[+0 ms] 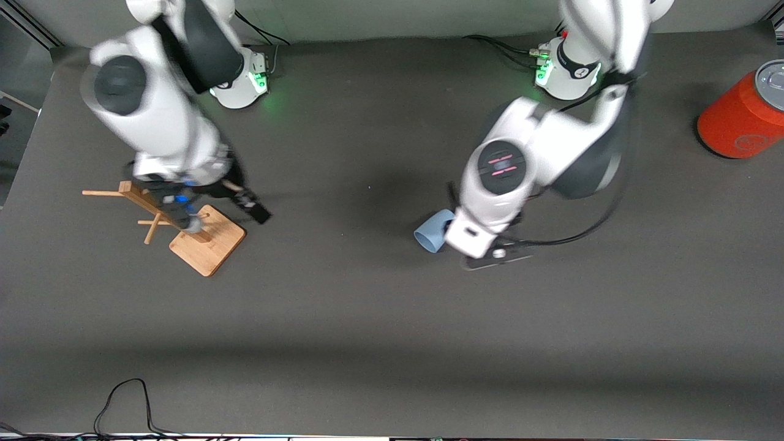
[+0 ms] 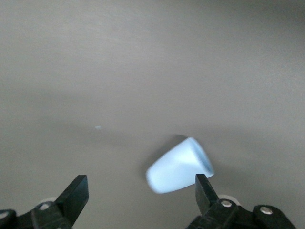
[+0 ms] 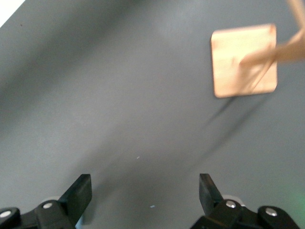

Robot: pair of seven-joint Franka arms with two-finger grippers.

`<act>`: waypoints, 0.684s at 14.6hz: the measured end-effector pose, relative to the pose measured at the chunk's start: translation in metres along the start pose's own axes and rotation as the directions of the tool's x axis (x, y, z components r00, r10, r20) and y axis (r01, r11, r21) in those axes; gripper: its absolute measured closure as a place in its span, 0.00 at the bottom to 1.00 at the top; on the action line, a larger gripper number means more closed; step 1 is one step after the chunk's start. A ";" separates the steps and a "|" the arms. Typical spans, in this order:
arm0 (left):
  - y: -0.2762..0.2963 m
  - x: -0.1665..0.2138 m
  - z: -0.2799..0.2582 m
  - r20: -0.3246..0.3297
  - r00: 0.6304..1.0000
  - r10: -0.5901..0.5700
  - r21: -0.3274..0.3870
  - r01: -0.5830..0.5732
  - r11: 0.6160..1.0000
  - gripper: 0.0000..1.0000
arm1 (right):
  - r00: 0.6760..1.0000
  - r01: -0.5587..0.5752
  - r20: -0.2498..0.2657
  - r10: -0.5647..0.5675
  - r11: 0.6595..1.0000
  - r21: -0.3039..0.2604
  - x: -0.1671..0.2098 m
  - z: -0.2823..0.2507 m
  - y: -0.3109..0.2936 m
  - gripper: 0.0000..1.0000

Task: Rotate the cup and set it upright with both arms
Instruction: 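Grasp the cup rim with the left gripper while the right gripper withdraws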

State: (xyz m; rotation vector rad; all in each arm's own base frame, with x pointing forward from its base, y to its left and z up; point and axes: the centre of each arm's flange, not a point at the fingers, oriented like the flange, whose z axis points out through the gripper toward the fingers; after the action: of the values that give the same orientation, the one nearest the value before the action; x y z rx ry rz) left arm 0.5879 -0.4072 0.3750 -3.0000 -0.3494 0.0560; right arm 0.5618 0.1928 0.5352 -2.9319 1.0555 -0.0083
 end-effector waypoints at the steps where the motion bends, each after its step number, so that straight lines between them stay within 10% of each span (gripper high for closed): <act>1: 0.025 -0.008 0.024 -0.031 0.999 -0.013 0.020 0.013 1.000 0.00 | 0.999 0.045 -0.007 -0.045 0.999 0.006 0.016 -0.008 0.019 0.00; 6: 0.080 -0.014 0.128 -0.101 0.995 0.002 0.110 0.009 0.994 0.00 | 0.953 0.302 -0.014 -0.302 0.953 0.034 0.092 -0.021 0.111 0.00; 10: 0.064 -0.004 0.163 -0.020 0.982 0.189 0.231 -0.180 0.956 0.00 | 0.912 0.409 -0.023 -0.409 0.912 0.038 0.133 -0.017 0.158 0.00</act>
State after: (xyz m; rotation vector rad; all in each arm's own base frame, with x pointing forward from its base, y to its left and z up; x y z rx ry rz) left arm 0.5903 -0.4511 0.2054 -2.7909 -0.0518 0.0473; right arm 0.5636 -0.0143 0.5474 -3.0544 0.4141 -0.0597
